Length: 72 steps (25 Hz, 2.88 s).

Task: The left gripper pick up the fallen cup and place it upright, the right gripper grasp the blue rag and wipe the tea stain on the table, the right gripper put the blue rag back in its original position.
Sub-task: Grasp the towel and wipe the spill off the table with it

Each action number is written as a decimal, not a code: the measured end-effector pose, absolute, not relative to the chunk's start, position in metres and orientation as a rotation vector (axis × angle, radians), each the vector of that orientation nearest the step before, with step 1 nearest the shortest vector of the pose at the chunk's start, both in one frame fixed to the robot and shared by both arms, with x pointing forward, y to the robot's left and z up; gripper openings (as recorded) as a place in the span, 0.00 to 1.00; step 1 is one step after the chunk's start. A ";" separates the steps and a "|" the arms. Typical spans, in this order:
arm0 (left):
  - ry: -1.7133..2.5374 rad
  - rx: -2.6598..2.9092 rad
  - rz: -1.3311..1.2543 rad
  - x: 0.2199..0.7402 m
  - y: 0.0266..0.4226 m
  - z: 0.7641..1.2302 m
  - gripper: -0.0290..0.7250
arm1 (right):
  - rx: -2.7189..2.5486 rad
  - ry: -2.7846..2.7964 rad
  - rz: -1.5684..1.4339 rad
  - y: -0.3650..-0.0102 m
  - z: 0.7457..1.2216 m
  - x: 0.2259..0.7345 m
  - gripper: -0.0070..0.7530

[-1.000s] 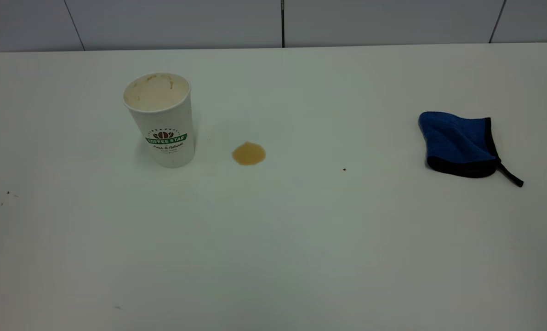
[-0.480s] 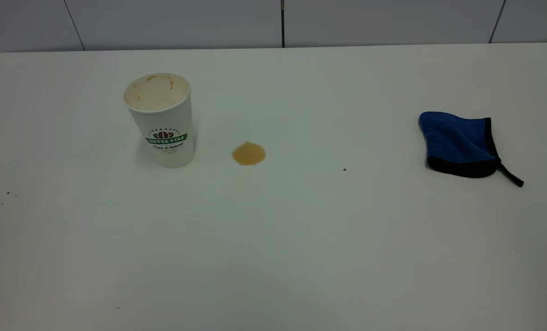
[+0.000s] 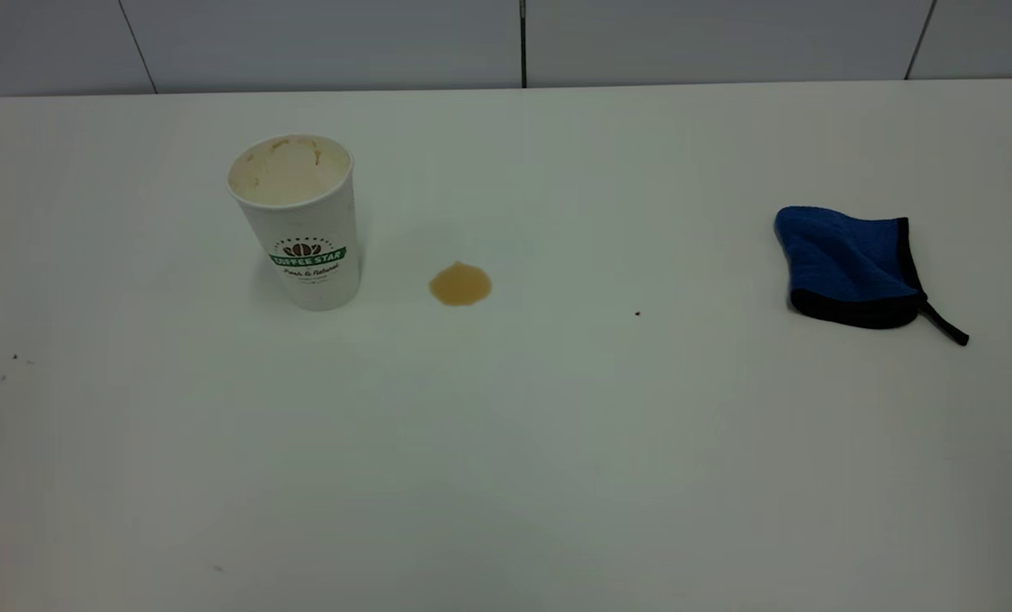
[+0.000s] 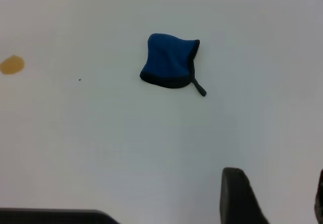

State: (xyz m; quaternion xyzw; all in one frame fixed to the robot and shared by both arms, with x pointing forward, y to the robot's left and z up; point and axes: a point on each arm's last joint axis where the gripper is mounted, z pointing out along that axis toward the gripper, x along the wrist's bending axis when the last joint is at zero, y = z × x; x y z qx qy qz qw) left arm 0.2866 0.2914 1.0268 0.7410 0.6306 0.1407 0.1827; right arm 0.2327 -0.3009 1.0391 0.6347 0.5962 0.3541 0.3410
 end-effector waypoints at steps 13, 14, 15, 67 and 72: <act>1.732 1.643 0.790 0.223 0.301 1.033 0.73 | 1.651 1.551 0.921 -0.301 1.039 0.233 0.54; 1.732 1.643 0.790 0.223 0.301 1.033 0.73 | 1.651 1.551 0.921 -0.301 1.039 0.233 0.54; 1.730 1.642 0.792 0.223 0.301 1.033 0.73 | 1.651 1.551 0.921 -0.301 1.039 0.233 0.54; 1.727 1.642 0.795 0.223 0.301 1.033 0.73 | 1.656 2.052 0.768 -0.281 0.991 0.457 0.79; 1.726 1.642 0.795 0.223 0.301 1.033 0.73 | 1.709 2.098 0.734 -0.279 0.968 0.517 0.79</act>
